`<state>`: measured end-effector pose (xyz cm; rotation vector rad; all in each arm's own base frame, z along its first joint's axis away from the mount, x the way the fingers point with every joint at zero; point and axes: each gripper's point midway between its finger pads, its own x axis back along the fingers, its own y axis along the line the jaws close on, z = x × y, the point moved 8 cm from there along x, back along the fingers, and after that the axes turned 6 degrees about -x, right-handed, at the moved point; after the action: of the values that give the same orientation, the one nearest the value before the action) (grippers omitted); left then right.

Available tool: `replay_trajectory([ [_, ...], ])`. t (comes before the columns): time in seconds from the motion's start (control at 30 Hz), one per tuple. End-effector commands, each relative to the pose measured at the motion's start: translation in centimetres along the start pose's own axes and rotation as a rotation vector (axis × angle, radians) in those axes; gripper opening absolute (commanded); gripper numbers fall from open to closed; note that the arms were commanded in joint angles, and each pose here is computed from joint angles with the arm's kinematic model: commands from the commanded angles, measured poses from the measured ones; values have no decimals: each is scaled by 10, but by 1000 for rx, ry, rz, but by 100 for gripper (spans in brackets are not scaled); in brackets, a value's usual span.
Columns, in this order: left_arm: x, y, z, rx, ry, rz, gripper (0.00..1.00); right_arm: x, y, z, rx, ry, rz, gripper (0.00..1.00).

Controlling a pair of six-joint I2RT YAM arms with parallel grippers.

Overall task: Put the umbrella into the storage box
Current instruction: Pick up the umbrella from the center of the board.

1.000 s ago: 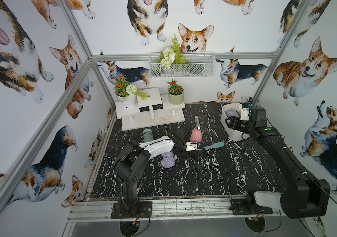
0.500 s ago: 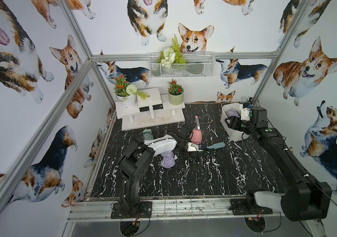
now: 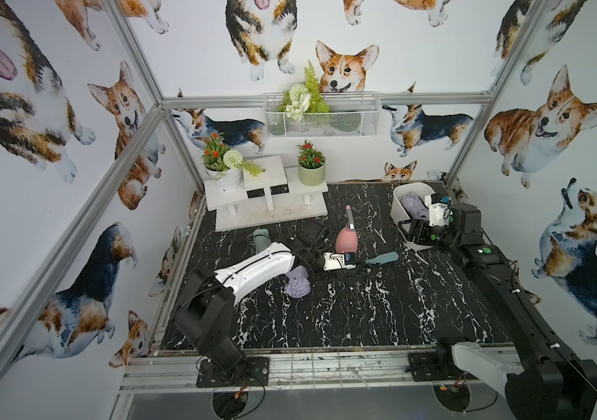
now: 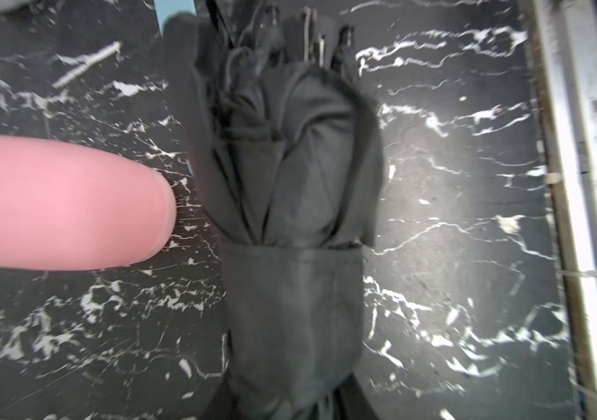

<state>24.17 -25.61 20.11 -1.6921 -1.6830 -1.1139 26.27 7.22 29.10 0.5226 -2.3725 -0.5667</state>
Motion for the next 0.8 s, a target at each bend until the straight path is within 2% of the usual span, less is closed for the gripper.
replay_trajectory([
  [0.0,32,-7,-10,33,7,32,16,8,23,6,108,14,-155,70],
  [0.13,64,-10,-8,24,95,29,15,21,50,10,203,39,-297,72],
  [0.23,80,-9,-5,3,165,20,13,28,79,17,345,84,-386,74],
  [0.33,91,-8,-6,-19,201,5,13,26,108,30,507,158,-403,76],
  [0.57,107,-6,-9,-32,194,-44,11,1,141,45,682,345,-380,78],
  [0.77,118,-7,-7,-29,118,-87,9,-14,156,55,711,428,-458,79],
])
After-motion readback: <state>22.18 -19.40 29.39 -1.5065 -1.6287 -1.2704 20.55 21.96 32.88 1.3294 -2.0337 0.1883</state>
